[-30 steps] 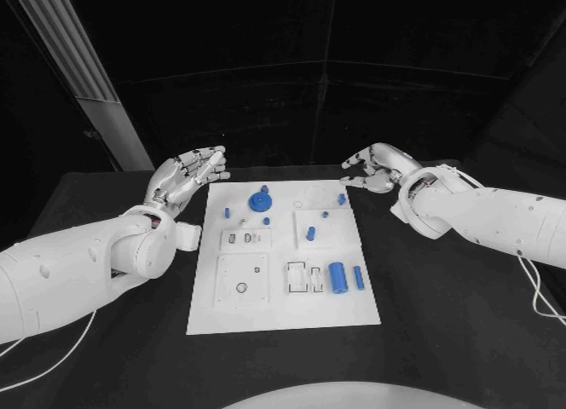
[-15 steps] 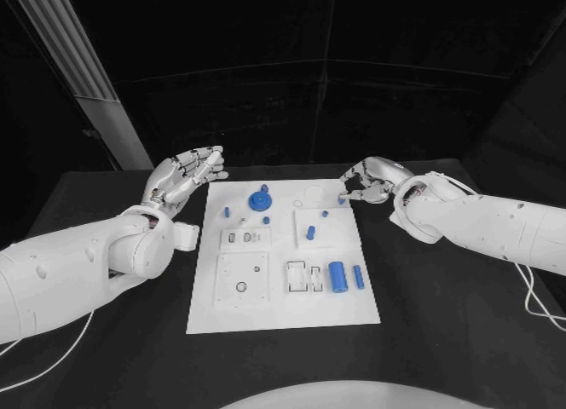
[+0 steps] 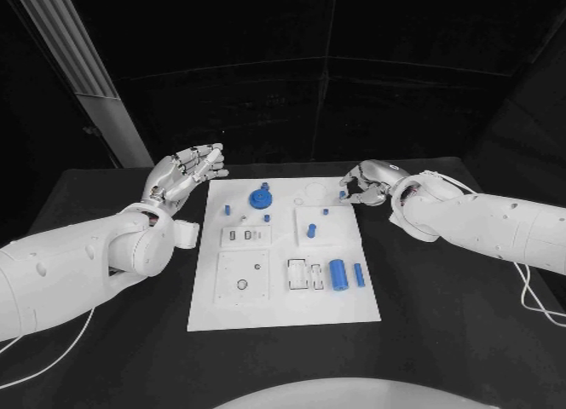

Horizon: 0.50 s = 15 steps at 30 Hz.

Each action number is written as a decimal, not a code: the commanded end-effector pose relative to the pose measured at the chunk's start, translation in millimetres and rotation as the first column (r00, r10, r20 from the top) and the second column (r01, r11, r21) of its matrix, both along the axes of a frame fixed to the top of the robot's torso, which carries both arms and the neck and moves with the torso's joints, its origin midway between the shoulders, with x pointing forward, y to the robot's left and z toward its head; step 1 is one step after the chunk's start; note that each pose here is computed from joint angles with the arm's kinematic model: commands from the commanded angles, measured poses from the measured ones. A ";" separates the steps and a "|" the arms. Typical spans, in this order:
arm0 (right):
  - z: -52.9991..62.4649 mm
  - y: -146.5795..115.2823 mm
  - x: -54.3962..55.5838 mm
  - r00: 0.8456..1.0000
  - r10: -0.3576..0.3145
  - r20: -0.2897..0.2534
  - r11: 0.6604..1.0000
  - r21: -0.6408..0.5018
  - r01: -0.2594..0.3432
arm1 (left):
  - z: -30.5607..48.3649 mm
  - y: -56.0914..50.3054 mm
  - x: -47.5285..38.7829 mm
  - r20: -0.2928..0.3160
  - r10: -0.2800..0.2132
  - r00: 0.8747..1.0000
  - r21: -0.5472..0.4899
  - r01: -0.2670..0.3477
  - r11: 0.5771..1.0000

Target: Assemble the parts on the task board

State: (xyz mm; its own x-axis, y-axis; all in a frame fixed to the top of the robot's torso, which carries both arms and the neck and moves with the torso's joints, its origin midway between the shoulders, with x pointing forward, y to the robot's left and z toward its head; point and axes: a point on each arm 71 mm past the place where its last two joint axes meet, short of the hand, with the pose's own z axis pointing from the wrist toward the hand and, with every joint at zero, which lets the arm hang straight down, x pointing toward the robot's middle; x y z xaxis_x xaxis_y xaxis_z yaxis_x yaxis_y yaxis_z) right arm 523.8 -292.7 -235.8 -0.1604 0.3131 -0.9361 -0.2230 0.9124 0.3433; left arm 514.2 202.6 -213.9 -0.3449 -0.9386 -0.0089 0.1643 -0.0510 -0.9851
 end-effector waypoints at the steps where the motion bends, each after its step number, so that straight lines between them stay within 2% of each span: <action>1: -2.2 0.3 1.1 1.000 -0.009 -0.028 0.999 -0.039 0.008 | 17.3 0.5 -5.0 0.223 -0.004 0.975 -0.087 0.024 0.996; 15: -7.4 4.2 3.3 0.998 -0.024 -0.058 0.997 -0.071 0.020 | 17.3 0.1 -5.2 0.222 -0.006 0.975 -0.087 0.026 0.996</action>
